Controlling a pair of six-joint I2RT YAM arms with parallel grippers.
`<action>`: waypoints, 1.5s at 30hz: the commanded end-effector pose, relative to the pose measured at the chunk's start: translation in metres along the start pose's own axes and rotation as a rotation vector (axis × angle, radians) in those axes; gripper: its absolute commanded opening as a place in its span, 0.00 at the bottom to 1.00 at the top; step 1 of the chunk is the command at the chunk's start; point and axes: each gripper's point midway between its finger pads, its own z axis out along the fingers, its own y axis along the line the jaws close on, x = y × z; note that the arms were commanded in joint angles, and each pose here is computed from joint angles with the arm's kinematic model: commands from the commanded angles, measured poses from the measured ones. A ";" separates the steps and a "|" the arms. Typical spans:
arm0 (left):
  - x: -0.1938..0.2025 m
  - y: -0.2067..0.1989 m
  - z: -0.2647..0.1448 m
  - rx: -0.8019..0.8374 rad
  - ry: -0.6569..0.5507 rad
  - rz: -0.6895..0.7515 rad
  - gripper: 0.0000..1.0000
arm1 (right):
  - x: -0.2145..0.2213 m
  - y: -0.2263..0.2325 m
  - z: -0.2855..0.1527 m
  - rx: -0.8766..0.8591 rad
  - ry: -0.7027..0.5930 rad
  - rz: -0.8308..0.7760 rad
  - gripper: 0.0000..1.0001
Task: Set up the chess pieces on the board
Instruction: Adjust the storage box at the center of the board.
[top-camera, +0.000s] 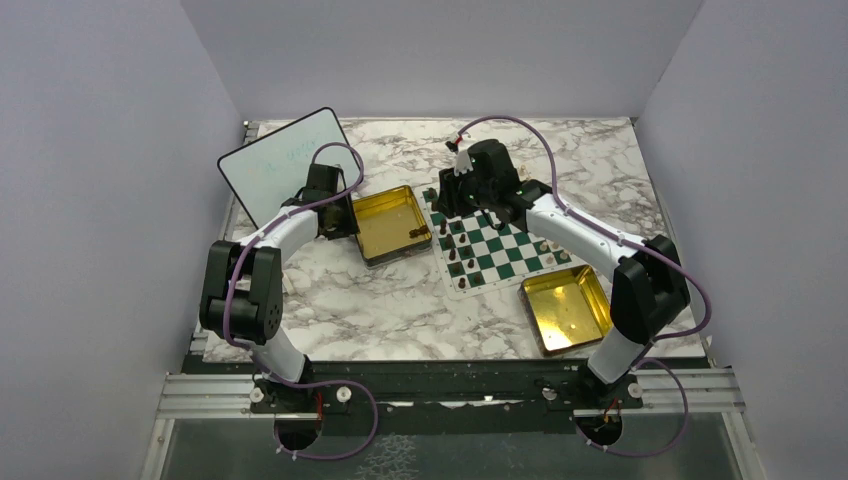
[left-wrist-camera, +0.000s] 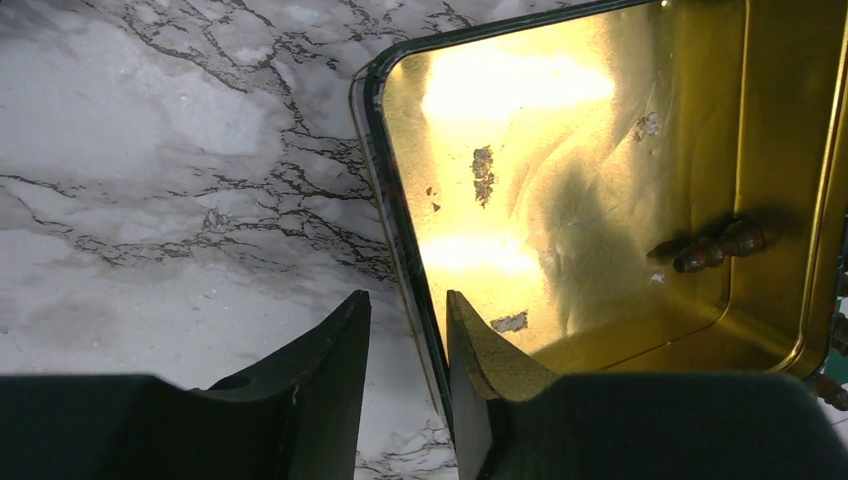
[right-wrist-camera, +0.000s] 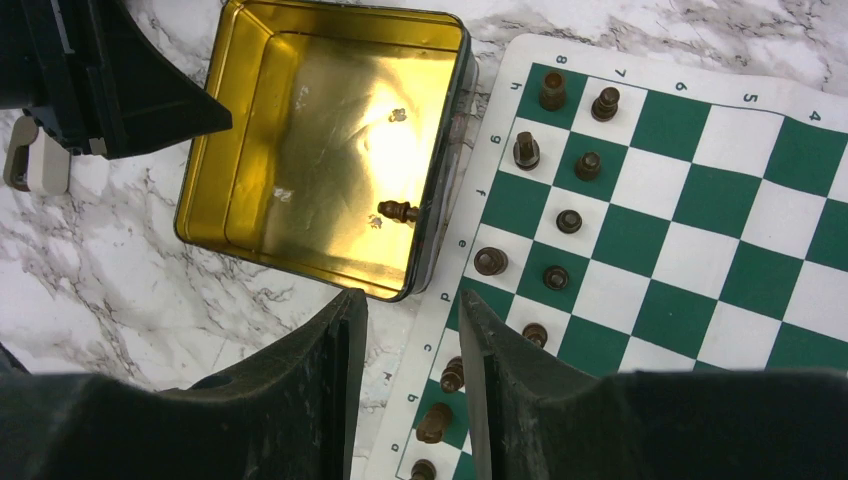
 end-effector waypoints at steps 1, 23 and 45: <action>-0.005 0.001 -0.002 -0.015 0.011 0.063 0.32 | -0.017 0.002 -0.011 0.002 -0.066 -0.030 0.44; 0.003 0.007 -0.045 0.085 0.048 0.607 0.00 | -0.015 0.006 -0.033 -0.015 -0.112 -0.048 0.44; -0.024 -0.026 -0.029 0.288 0.000 0.915 0.00 | 0.014 0.028 -0.061 -0.133 -0.107 0.038 0.41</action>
